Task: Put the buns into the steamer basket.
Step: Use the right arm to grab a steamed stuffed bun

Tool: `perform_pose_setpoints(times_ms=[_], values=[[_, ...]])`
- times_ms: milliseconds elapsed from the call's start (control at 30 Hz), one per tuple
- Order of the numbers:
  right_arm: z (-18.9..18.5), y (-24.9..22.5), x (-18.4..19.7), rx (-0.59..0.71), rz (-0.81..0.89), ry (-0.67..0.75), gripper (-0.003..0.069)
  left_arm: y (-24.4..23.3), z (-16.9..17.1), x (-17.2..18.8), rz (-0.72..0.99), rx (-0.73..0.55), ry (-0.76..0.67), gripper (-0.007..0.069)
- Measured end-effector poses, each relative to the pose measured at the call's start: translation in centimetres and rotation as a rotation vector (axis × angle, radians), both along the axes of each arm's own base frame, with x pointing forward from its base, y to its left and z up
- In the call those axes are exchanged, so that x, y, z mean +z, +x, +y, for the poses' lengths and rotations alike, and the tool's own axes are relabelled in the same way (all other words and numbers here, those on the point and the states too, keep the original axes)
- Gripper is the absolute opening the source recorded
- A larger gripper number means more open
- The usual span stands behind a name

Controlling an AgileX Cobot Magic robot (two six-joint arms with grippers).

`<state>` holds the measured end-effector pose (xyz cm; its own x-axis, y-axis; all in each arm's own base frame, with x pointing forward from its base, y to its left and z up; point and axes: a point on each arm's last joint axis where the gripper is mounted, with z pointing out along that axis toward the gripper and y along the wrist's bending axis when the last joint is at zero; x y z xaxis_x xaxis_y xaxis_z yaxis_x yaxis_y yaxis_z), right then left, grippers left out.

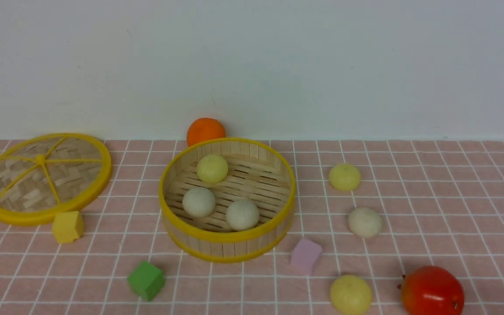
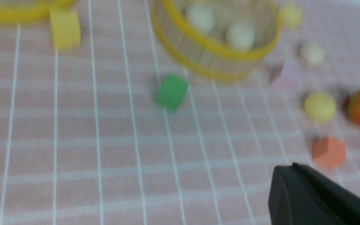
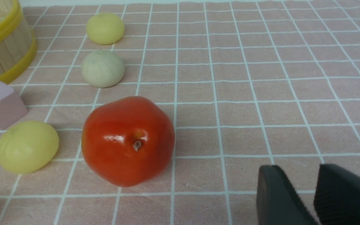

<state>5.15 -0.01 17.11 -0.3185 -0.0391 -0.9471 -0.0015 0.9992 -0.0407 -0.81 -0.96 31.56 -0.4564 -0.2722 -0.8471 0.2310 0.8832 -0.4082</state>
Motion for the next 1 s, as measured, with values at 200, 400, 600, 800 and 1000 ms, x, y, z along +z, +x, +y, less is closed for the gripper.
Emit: perform_pose_setpoints(times_ms=[200,400,600,800,1000], values=[[0.0,0.0,0.0,0.000,0.001,0.000,0.0239,-1.7,0.8,-0.7,-0.022,0.028,0.002,0.0013],[0.0,0.0,0.0,0.000,0.001,0.000,0.0239,-1.8,0.9,-1.3,0.046,0.036,0.029,0.0013],[0.0,0.0,0.0,0.000,0.001,0.000,0.0239,-1.4,0.9,-0.5,-0.032,0.053,0.010,0.0013],[0.0,0.0,0.0,0.000,0.001,0.000,0.0239,1.1,0.8,-0.7,-0.257,0.122,-0.004,0.0013],[0.0,0.0,0.0,0.000,0.001,0.000,0.0239,4.6,0.5,-7.3,-0.206,0.248,0.069,0.0013]])
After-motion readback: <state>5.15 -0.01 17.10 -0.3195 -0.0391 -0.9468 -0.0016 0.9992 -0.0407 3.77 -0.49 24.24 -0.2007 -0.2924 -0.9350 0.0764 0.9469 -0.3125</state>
